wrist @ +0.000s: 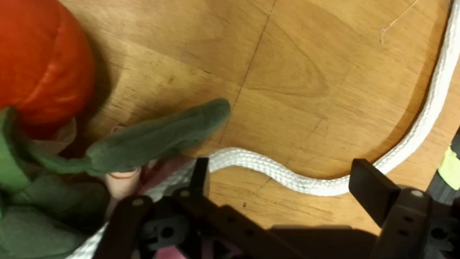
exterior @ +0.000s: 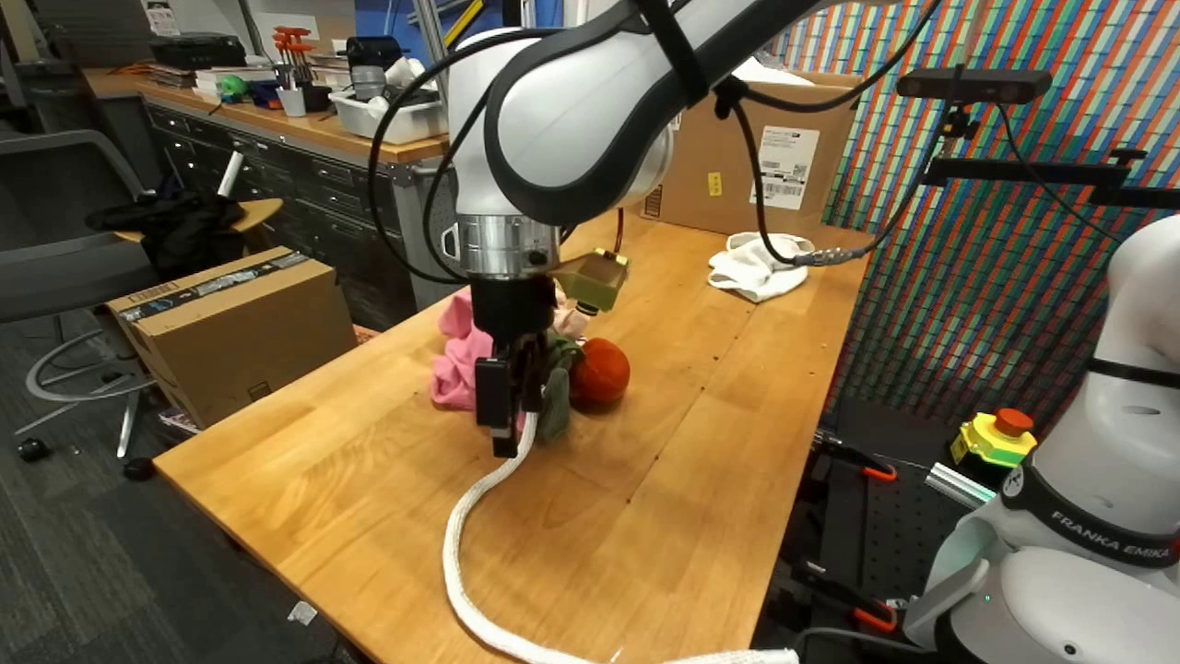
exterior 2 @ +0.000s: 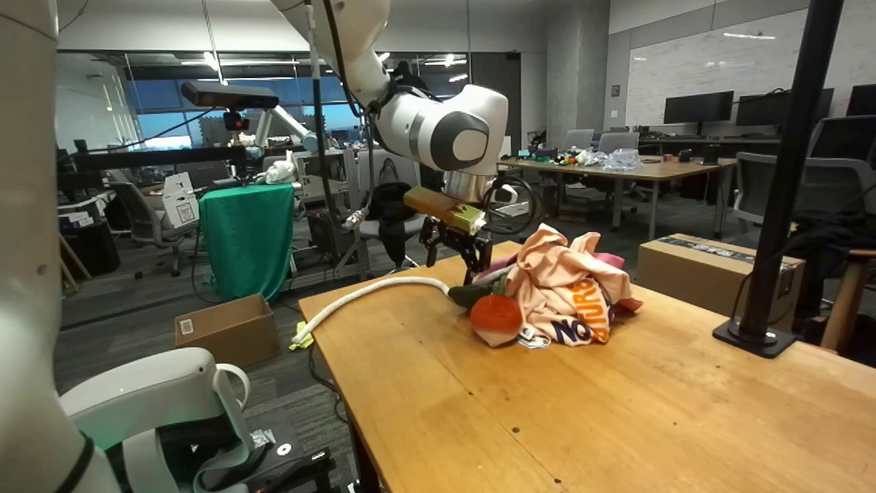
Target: Move the towel to the right, move the rope to the left, move the peach shirt to the right, move the radish forwards
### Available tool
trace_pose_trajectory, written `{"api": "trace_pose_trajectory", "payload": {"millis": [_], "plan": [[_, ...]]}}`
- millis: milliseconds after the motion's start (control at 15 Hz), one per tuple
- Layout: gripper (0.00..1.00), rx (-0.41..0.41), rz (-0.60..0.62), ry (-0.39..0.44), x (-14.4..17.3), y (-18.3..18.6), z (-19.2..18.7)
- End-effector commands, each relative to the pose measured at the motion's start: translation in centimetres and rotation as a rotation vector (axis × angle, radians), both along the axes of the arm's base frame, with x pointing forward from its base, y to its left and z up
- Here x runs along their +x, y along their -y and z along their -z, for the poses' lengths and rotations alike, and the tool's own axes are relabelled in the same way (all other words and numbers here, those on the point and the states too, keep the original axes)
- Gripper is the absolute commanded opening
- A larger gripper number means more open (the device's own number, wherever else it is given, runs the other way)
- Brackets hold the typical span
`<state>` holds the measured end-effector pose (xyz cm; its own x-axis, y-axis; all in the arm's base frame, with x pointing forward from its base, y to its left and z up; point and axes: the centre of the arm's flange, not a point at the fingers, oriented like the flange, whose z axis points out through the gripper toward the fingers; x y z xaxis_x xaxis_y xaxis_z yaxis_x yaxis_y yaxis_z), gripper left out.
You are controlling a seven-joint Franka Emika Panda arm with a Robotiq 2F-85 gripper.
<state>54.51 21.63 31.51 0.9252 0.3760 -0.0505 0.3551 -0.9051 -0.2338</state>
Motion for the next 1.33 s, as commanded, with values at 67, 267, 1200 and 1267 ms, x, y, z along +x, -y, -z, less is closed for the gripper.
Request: {"api": "trace_pose_trajectory", "payload": {"millis": [67,267,1200,1267], "plan": [[1.00,-0.040,0.082,0.035,0.6,0.3,1.1],[1.00,-0.064,0.141,0.051,0.8,0.4,1.4],[1.00,-0.115,0.273,0.022,-1.6,-4.3,1.5],[1.00,-0.117,0.287,0.025,-1.7,-4.3,1.6]]}}
